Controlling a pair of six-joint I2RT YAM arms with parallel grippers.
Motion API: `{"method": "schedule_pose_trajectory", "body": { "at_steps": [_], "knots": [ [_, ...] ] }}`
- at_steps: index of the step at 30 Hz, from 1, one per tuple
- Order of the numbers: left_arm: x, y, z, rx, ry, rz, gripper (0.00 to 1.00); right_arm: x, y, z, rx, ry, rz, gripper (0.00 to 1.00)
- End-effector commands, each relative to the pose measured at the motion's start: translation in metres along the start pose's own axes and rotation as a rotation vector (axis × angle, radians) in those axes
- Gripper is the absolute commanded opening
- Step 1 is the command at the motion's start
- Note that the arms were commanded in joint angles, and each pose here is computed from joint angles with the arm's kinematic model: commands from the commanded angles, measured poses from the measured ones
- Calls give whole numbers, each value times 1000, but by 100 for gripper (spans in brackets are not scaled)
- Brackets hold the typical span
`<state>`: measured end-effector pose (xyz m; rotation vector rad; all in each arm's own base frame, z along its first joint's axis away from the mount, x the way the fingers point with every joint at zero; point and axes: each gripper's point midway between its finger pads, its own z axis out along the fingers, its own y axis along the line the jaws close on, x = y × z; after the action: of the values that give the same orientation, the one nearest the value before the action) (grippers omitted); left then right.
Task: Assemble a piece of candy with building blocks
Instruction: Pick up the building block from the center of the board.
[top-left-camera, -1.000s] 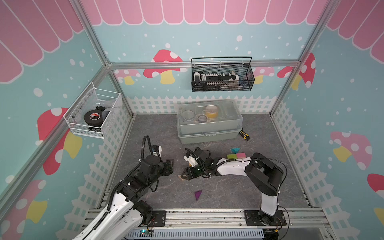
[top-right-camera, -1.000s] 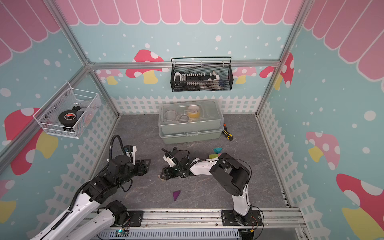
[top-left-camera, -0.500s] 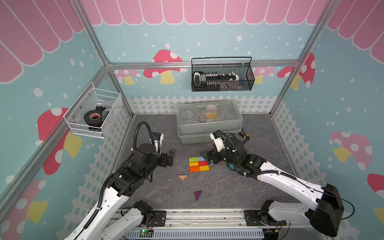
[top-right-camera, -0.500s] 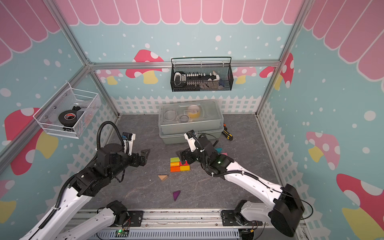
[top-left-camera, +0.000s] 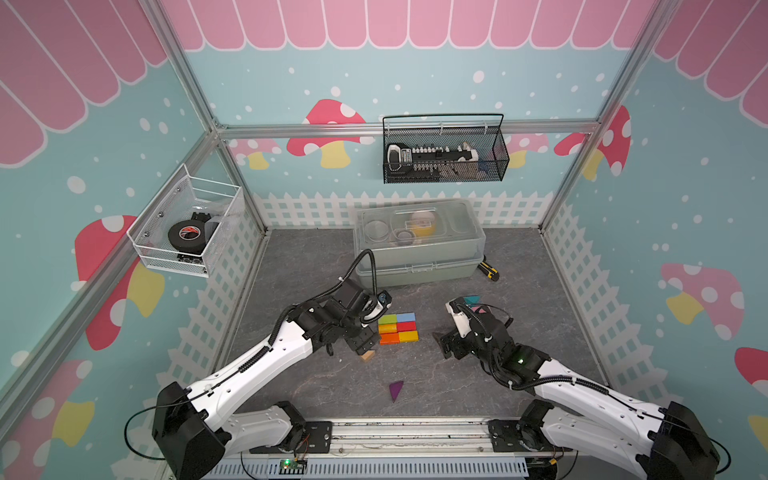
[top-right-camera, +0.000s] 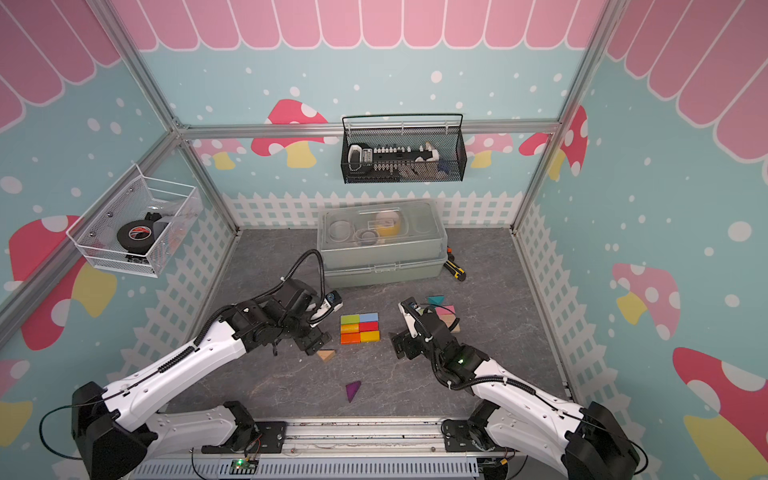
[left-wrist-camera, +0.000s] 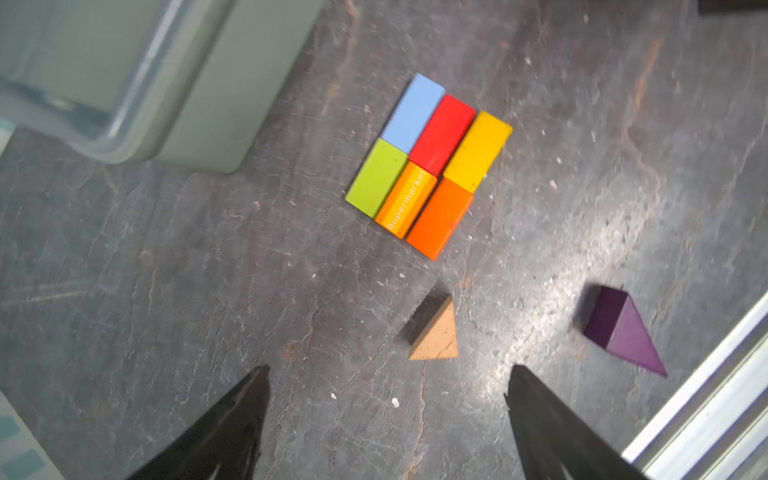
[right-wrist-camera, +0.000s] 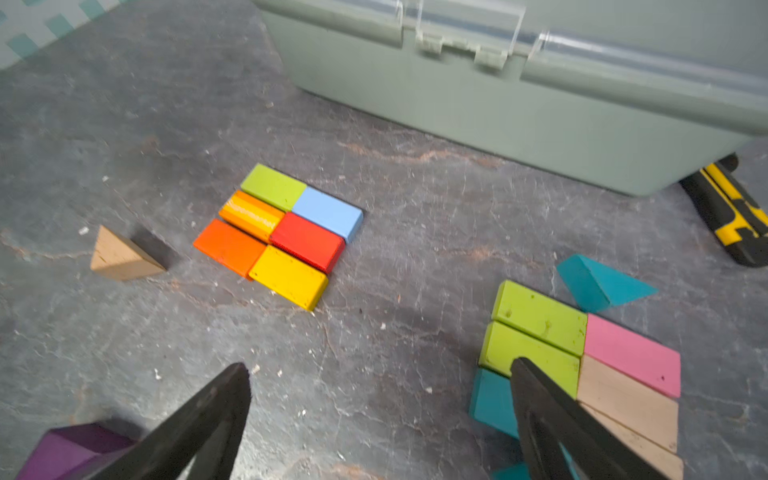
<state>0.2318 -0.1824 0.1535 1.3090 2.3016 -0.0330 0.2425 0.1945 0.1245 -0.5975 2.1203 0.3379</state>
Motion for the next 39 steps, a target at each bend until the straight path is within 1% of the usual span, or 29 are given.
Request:
{"method": "schedule_pose_trajectory", "body": {
  "at_steps": [1, 3, 5, 7, 10, 13, 18, 23, 27, 34, 39],
  "knots": [
    [23, -13, 16, 57, 84, 225, 87, -2, -8, -6, 36, -43, 11, 97],
    [26, -16, 27, 92, 111, 267, 86, 0, -8, -7, 36, -47, 14, 97],
    [30, -19, 40, 130, 156, 285, 84, 2, -8, -8, 29, -47, 17, 97],
    [32, -20, 49, 170, 190, 285, 80, 4, -9, -8, 36, -46, 20, 97],
    [38, -25, 61, 225, 222, 287, 79, 7, -12, -10, 47, -46, 22, 97],
    [46, -29, 69, 253, 250, 290, 78, 7, -12, -12, 46, -55, 29, 97],
    [49, -32, 79, 256, 233, 312, 77, 6, -12, -13, 44, -61, 30, 97],
    [50, -30, 84, 260, 252, 312, 73, 7, -11, -12, 42, -56, 33, 97],
    [59, -28, 87, 258, 280, 316, 73, 7, -10, -11, 38, -55, 34, 97],
    [67, -34, 90, 282, 299, 317, 72, 8, -10, -10, 38, -47, 34, 97],
    [67, -38, 92, 299, 301, 321, 66, 8, -10, -10, 34, -49, 36, 97]
  ]
}}
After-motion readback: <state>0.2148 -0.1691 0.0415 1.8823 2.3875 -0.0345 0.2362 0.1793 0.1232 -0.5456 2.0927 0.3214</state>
